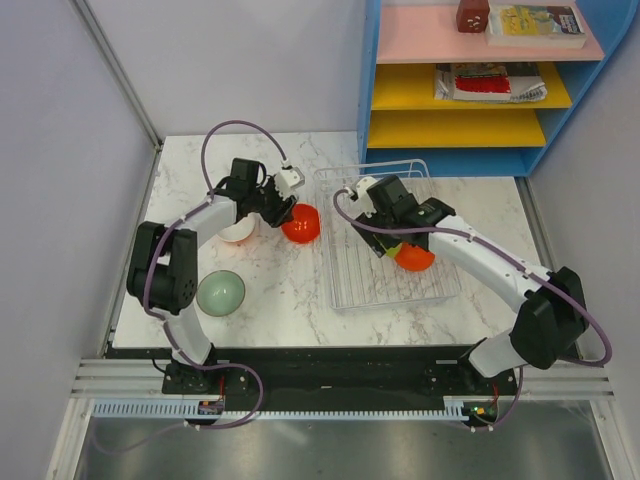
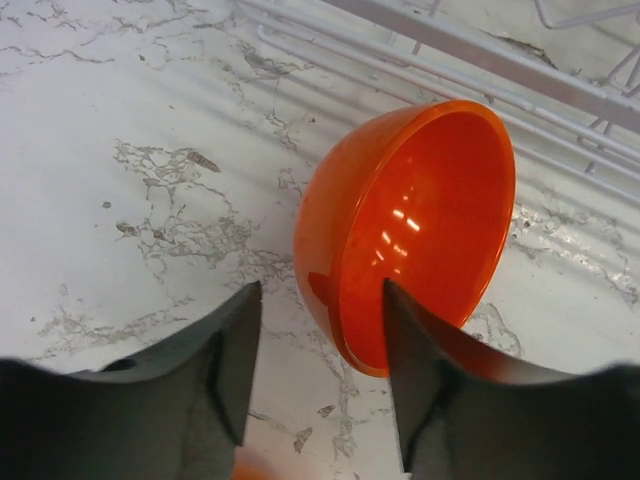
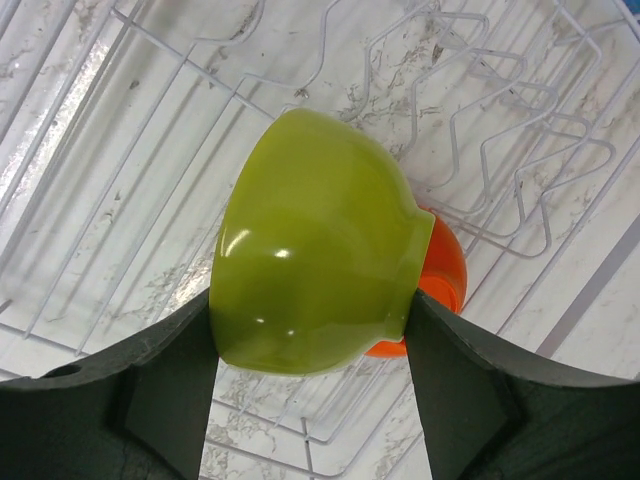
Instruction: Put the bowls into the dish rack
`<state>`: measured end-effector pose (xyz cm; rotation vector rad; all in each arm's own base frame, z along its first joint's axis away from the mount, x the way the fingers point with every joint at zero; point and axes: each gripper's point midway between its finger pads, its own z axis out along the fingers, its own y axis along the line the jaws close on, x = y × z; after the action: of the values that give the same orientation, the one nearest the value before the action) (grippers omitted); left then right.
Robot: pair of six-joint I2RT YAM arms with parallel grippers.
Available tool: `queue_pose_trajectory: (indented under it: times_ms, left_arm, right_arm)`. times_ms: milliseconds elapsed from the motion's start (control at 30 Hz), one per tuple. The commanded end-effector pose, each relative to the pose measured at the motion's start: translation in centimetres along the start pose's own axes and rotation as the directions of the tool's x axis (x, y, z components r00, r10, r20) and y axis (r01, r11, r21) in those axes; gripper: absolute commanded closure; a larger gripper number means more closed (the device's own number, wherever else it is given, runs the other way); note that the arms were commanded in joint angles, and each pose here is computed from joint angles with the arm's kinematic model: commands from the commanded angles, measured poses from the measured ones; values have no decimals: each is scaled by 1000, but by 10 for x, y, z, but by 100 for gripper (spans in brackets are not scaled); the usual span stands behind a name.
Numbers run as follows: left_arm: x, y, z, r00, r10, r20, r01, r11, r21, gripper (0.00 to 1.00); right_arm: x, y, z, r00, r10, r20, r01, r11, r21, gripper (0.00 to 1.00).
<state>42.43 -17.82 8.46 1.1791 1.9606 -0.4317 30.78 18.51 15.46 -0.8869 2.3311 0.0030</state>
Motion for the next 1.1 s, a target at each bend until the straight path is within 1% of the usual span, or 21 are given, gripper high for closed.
queue_pose_trajectory:
  times_ms: [0, 33, 67, 133, 167, 233, 267, 433, 533, 733, 767, 833, 867, 900, 933, 967, 1033, 1067]
  left_arm:
    - [-18, 15, 3, 997, 68, 40, -66, 997, -34, 50]
    - [-17, 15, 3, 997, 65, 39, -63, 998, -31, 53]
    - [-16, 14, 4, 997, 64, 37, -63, 998, -29, 62]
    - [-14, 13, 4, 997, 61, 35, -60, 998, -28, 70]
    - [-13, 13, 4, 998, 60, 34, -60, 998, -26, 78]
    - [-13, 12, 3, 998, 57, 37, -56, 998, -24, 88]
    - [-11, 10, 3, 998, 54, 33, -54, 998, -20, 98]
    - [-18, 6, -7, 998, 49, 51, -47, 999, -25, 98]
    - [-27, 4, -21, 996, 48, 69, -44, 998, -48, 98]
    - [-58, -13, -70, 988, 55, 147, -46, 997, -67, 98]
    - [-61, -17, -78, 986, 53, 157, -42, 996, -72, 98]
    - [-80, -25, -106, 974, 82, 213, -63, 994, -93, 98]
    - [-80, -29, -114, 973, 70, 219, -52, 995, -89, 98]
    - [-93, -34, -133, 962, 98, 256, -70, 991, -115, 98]
    - [-97, -37, -142, 958, 104, 268, -73, 989, -125, 98]
    - [-95, -42, -149, 959, 96, 267, -65, 990, -121, 98]
    - [-104, -50, -171, 945, 124, 301, -80, 984, -157, 98]
    - [-103, -54, -177, 945, 123, 304, -76, 984, -161, 98]
  right_arm:
    - [-21, -10, -1, 996, -87, 14, 85, 988, 130, 100]
    - [-20, -9, 1, 995, -97, 5, 95, 986, 140, 100]
    - [-22, -4, 3, 993, -120, 1, 119, 982, 149, 100]
    - [-18, -4, 9, 989, -147, -32, 151, 970, 190, 100]
    - [-19, 1, 11, 986, -165, -33, 169, 967, 192, 100]
    - [-16, 3, 16, 980, -191, -59, 200, 955, 219, 100]
    - [-17, 8, 18, 977, -205, -60, 213, 951, 222, 100]
    - [-11, 17, 31, 959, -265, -104, 283, 924, 257, 100]
    - [-9, 22, 38, 950, -286, -122, 309, 913, 268, 100]
    - [-1, 47, 52, 923, -352, -155, 381, 891, 245, 99]
    - [1, 49, 54, 919, -361, -160, 391, 888, 242, 97]
    - [7, 57, 61, 907, -382, -177, 415, 881, 227, 93]
    - [8, 59, 63, 904, -387, -183, 422, 880, 220, 84]
    - [10, 62, 65, 900, -394, -189, 429, 878, 214, 80]
    - [12, 67, 67, 896, -401, -189, 435, 879, 195, 74]
    - [13, 70, 67, 893, -407, -191, 440, 878, 186, 58]
    - [17, 75, 70, 888, -417, -196, 449, 879, 163, 49]
    - [18, 77, 70, 886, -420, -197, 451, 880, 151, 39]
